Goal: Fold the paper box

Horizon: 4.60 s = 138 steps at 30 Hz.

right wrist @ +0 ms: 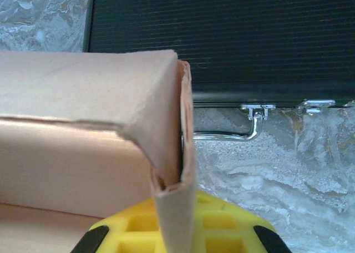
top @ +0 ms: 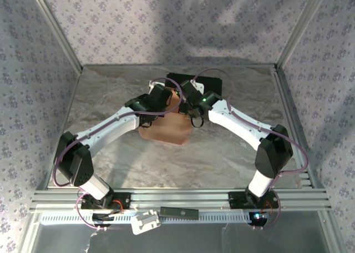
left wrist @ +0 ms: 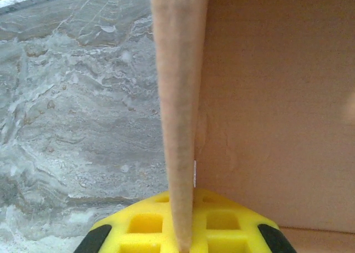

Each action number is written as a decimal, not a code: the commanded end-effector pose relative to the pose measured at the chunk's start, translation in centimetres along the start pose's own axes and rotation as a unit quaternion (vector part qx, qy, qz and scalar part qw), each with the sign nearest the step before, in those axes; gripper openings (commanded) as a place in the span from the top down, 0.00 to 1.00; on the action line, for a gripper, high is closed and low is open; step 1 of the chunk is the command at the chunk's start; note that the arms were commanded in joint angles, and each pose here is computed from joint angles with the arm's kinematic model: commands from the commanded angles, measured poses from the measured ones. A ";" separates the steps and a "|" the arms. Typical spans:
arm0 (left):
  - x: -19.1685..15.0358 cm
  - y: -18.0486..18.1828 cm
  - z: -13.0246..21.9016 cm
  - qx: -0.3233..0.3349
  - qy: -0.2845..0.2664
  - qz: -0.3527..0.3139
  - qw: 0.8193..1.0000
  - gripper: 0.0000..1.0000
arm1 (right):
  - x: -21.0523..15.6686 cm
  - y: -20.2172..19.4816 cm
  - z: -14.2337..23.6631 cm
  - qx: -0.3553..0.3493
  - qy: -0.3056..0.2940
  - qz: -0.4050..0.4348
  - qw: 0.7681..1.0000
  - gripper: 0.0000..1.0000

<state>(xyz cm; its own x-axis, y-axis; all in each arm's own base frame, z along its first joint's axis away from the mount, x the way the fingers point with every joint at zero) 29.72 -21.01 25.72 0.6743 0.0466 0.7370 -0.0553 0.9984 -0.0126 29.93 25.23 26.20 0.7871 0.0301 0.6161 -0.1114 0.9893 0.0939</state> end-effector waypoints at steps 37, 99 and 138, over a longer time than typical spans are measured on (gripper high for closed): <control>-4.8 -0.5 11.5 -0.052 0.110 0.222 0.967 0.68 | -8.7 -3.4 -3.0 -0.010 0.124 -0.467 0.875 1.00; 3.0 -7.1 5.9 -0.048 0.064 -0.378 0.923 0.03 | -5.5 -9.7 2.1 0.160 -0.043 0.070 0.984 0.13; -2.1 2.8 -5.1 -0.155 0.270 0.034 0.950 0.62 | 0.2 -5.7 -7.3 0.167 0.045 0.242 0.955 0.59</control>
<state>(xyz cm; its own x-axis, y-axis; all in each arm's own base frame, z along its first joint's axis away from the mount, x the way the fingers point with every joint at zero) 31.35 -17.79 20.23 0.9702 0.0239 0.2411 0.0574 0.9443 -0.3241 34.94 20.03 19.75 0.6571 0.4952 0.5683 -0.6347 0.7702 0.0628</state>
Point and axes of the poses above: each hand's point on the last joint's axis, 136 mm out from that joint toward the fingers, its own z axis back along the fingers, its own y axis along the line the jaws close on, x = y × z, the point moved 9 cm from there along z, back along the fingers, and after that the axes turned 14 degrees about z, right-handed, at the moved point
